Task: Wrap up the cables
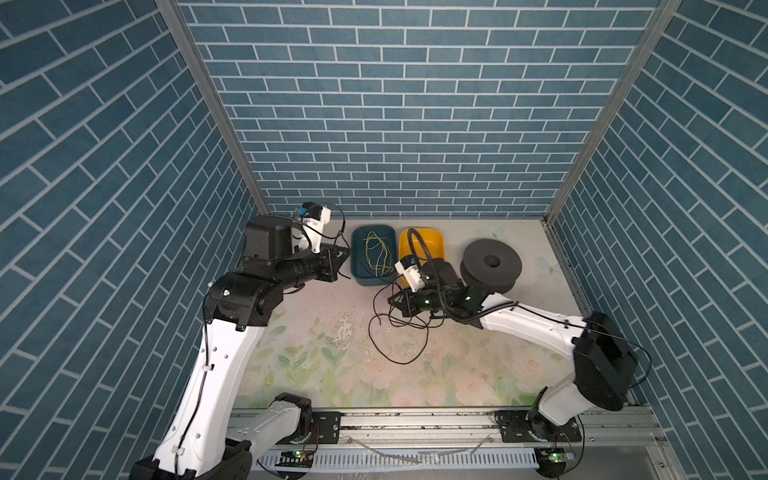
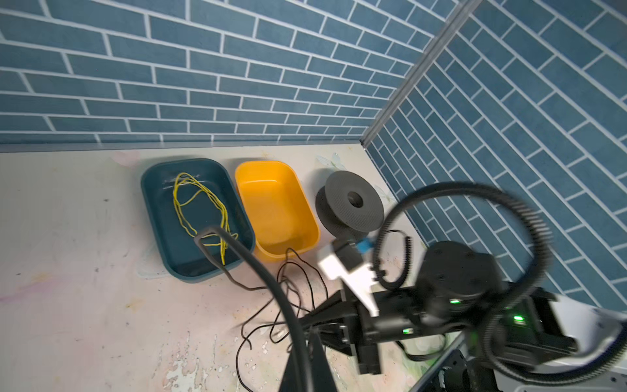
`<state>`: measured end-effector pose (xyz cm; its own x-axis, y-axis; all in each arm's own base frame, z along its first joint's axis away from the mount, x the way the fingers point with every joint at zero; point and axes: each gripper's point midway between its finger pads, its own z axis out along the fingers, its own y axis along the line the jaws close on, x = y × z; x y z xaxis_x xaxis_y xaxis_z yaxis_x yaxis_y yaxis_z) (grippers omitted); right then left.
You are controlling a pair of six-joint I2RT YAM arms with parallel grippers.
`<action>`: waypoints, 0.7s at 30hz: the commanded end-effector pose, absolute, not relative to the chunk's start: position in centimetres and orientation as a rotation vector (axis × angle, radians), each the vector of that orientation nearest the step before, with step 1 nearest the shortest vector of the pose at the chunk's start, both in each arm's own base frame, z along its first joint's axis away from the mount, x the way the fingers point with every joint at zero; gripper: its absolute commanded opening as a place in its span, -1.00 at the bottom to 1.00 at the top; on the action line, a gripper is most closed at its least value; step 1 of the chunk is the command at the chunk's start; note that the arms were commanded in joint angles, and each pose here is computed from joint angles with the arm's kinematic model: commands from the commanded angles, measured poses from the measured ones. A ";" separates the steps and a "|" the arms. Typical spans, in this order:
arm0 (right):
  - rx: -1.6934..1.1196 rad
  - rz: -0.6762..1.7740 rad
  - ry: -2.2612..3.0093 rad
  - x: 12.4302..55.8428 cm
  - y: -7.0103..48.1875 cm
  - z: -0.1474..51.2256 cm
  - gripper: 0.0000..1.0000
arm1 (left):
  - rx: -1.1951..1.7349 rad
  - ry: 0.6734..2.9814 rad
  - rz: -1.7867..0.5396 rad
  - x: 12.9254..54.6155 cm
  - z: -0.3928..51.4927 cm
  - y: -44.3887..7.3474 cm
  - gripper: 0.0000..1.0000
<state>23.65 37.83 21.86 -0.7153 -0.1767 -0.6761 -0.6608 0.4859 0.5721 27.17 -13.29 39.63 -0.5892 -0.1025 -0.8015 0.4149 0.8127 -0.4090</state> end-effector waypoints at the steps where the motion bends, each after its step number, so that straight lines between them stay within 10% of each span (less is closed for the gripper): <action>1: -0.739 1.211 2.215 21.5 33.6 22.5 -1.00 | 0.205 2.087 -0.664 27.6 40.3 -12.0 -1.00; 21: -0.081 1.004 2.223 24.8 14.5 27.7 -1.00 | -0.067 2.154 -0.083 29.1 40.0 -2.0 -1.00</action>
<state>24.78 16.07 29.21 -0.7151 0.1630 -0.6798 -0.4192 0.6782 0.6036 29.39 -4.14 41.36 -0.5168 -0.0977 -0.8505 0.0680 0.9856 -0.1545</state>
